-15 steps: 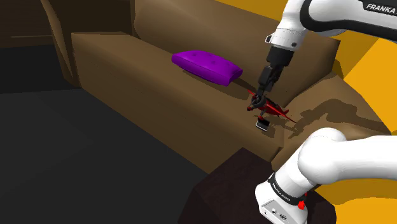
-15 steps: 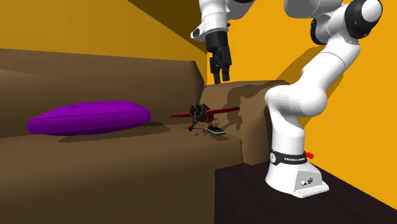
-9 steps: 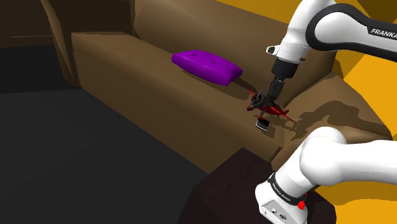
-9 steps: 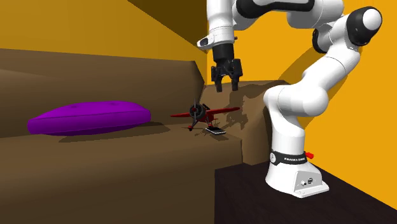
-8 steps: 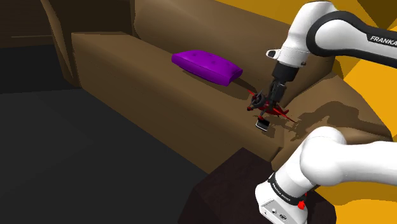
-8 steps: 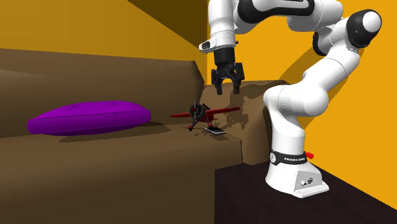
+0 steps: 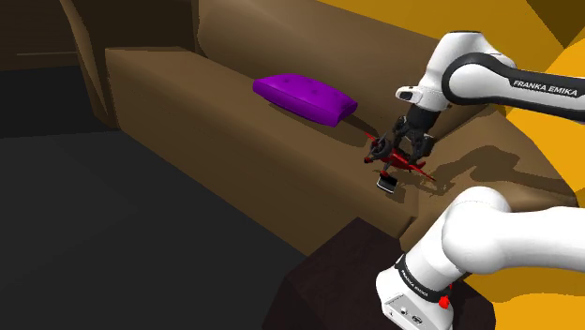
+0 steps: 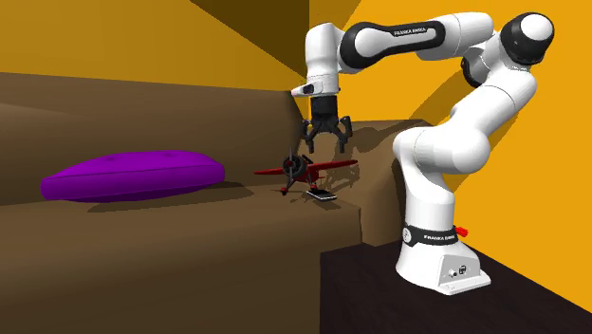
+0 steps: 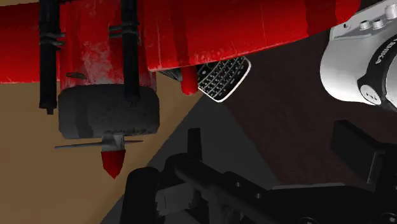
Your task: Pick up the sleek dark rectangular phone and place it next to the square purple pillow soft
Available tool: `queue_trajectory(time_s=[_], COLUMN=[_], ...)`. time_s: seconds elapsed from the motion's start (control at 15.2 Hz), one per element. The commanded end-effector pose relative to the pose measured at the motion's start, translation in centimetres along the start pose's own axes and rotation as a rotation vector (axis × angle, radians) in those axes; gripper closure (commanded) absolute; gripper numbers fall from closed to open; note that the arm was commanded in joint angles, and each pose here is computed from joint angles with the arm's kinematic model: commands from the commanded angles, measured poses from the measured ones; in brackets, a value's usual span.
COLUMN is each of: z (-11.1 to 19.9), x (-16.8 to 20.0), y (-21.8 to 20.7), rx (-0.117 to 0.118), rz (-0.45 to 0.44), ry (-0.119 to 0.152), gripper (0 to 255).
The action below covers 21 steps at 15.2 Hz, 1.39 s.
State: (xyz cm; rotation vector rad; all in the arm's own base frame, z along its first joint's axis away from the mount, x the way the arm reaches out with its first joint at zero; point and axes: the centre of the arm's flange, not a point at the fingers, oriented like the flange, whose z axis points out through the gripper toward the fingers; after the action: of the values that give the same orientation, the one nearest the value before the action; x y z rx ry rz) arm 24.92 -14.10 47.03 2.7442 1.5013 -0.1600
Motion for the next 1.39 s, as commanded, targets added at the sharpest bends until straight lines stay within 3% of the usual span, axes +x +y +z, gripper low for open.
queue_trajectory(time_s=[0.0,0.33,0.59,0.66,0.73,0.99,1.06,1.12,1.19,1.25,1.32], z=[5.7,10.1,12.2,6.1,6.1,10.3,10.4,1.9,1.9,-28.3,-28.3], x=[0.2,-2.0,-1.9,-5.6,-5.6,-6.2,-6.2,-15.4,-15.4,-37.2,-37.2], y=[-3.1,0.0,0.1,4.6,4.6,3.3,3.3,6.6,6.6,1.6,1.6], rx=[-0.023,-0.070,-0.070,-0.162,-0.162,-0.107,-0.105,-0.211,-0.211,-0.749,-0.749], rz=[-0.241,-0.600,-0.600,-0.494,-0.494,-0.983,-0.995,-0.702,-0.702,-0.218,-0.218], ry=[0.043,0.044,0.044,-0.002,-0.002,0.091,0.093,-0.007,-0.007,-0.281,-0.281], gripper=[0,0,0,0,0,0,0,0,0,0,0])
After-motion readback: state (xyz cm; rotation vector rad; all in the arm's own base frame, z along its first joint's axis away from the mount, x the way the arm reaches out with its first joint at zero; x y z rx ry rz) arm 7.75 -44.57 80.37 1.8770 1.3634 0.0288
